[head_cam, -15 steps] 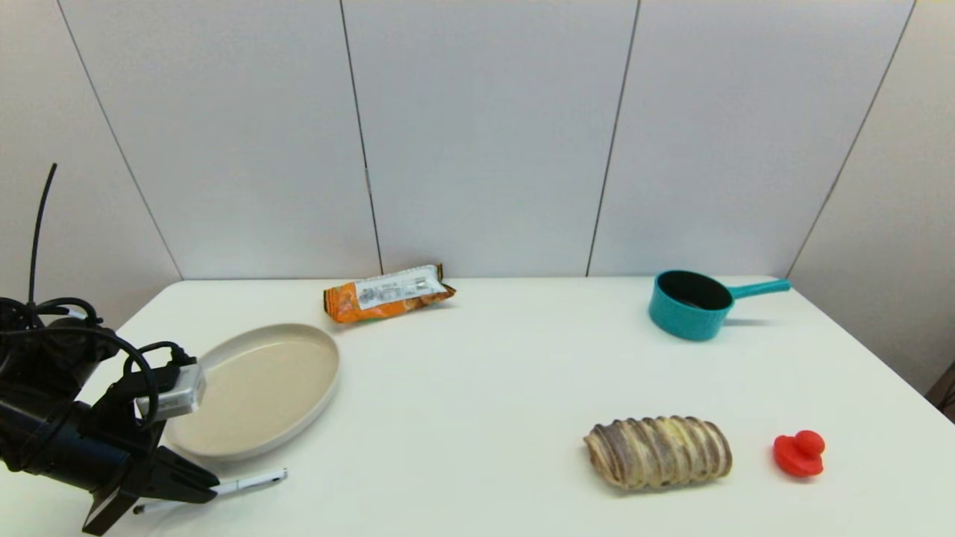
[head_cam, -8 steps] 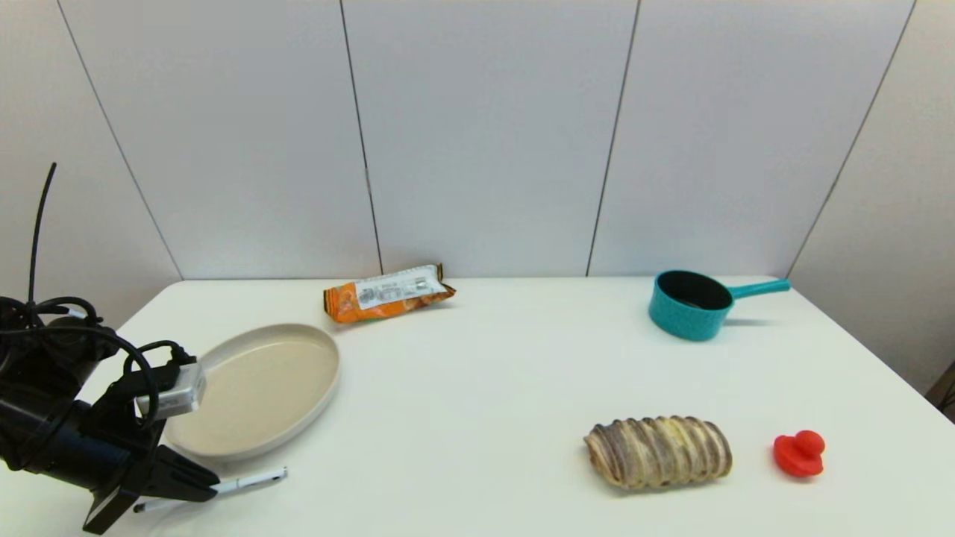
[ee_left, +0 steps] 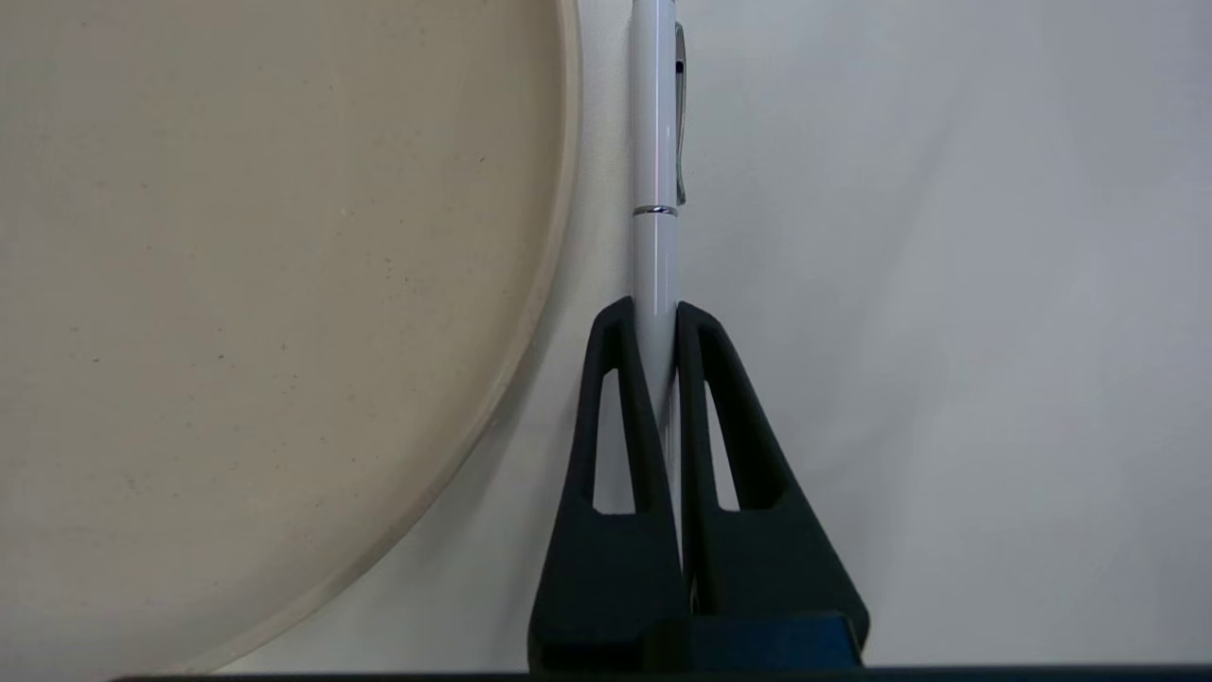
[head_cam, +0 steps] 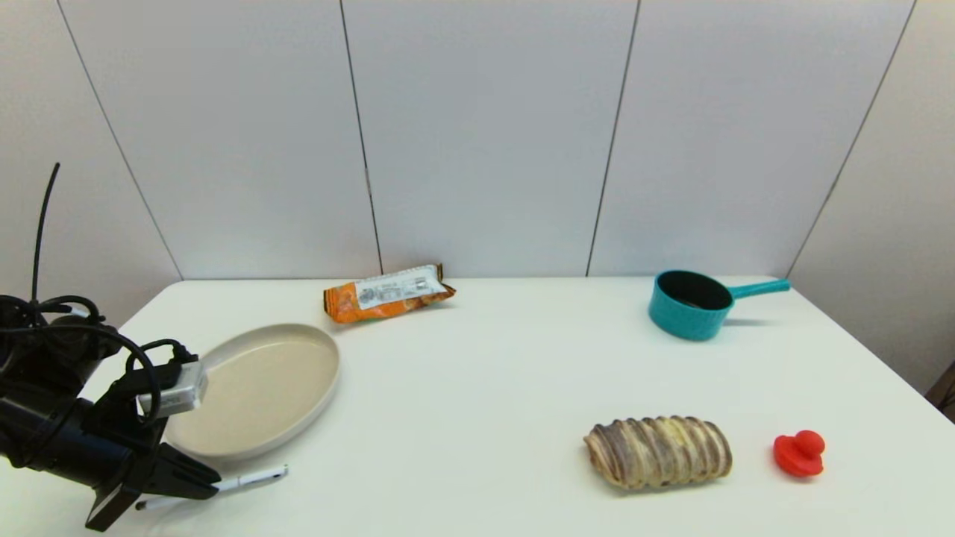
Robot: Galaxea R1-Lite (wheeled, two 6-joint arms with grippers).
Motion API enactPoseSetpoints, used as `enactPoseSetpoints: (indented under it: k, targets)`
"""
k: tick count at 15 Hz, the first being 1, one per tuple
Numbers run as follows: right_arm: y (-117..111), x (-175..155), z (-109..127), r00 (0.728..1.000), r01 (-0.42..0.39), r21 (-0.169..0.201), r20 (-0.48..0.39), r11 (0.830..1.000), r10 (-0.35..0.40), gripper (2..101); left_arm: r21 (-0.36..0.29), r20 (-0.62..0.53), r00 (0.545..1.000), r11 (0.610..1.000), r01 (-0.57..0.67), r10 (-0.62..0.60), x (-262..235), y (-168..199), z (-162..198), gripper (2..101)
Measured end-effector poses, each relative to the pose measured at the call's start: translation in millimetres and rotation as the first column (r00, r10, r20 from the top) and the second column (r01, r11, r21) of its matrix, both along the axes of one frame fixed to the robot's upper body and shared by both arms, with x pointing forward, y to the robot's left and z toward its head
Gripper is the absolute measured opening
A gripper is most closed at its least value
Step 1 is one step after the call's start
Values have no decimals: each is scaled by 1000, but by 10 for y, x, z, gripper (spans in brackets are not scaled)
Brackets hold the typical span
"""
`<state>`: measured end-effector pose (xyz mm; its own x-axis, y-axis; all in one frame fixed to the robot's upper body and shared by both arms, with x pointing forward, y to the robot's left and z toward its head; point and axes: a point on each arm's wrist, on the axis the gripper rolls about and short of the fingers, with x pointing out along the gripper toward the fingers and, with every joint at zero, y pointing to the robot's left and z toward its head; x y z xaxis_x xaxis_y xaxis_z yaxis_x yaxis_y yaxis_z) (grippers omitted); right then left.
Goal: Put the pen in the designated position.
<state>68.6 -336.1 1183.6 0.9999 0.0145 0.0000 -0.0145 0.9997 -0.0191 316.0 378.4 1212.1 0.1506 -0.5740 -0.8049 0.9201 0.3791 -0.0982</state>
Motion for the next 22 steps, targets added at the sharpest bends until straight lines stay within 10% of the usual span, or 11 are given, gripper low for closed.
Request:
enactPoseSetpoints:
  k: [16,22]
  targets:
    - [0,0,0,1000,0,0,0,1000,0,980,-1,-2,1000,1000,3,-3,28,1,-8,53]
    - [0,0,0,1000,0,-1,0,1000,0,980,-12,-12,1000,1000,4,-5,29,0,-26,554]
